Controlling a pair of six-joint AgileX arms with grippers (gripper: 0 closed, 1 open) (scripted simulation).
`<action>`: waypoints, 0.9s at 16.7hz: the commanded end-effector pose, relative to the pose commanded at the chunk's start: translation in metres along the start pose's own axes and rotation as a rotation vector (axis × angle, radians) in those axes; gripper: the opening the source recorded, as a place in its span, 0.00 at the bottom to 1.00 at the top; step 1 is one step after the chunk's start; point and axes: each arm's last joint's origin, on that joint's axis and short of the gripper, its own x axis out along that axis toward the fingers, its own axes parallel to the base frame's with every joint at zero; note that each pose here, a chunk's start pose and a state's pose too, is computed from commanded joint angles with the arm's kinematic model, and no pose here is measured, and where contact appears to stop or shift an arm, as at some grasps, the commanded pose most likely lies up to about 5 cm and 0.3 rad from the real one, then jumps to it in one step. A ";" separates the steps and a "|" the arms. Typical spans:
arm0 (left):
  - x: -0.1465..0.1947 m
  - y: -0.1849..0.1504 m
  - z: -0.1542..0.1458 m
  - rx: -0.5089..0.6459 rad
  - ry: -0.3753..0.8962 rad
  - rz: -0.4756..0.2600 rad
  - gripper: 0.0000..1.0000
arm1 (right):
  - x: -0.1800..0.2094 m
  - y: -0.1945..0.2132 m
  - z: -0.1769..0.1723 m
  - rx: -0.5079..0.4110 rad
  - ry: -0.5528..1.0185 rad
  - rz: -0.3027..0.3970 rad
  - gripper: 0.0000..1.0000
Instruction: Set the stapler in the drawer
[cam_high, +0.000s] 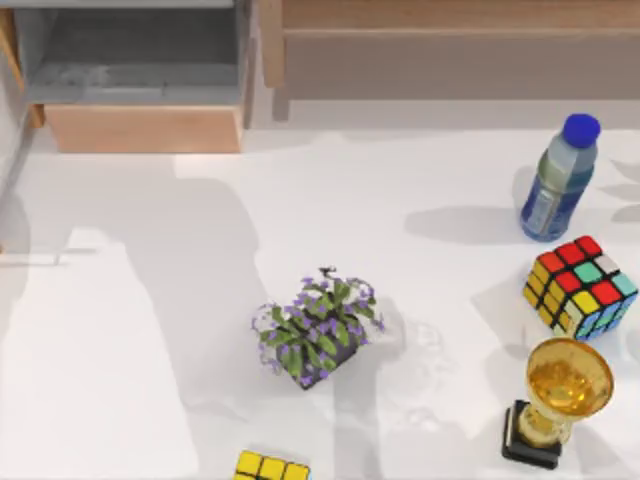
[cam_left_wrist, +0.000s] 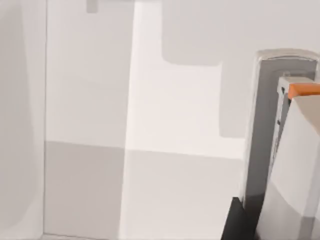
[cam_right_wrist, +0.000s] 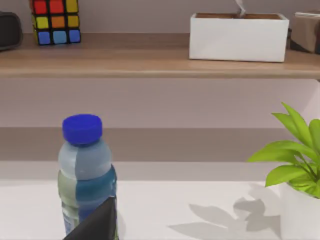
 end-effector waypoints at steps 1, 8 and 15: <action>0.014 0.005 0.001 0.011 0.035 -0.008 0.00 | 0.000 0.000 0.000 0.000 0.000 0.000 1.00; 0.055 0.004 0.000 0.081 0.167 -0.043 0.00 | 0.000 0.000 0.000 0.000 0.000 0.000 1.00; 0.060 0.005 -0.001 0.080 0.161 -0.041 0.00 | 0.000 0.000 0.000 0.000 0.000 0.000 1.00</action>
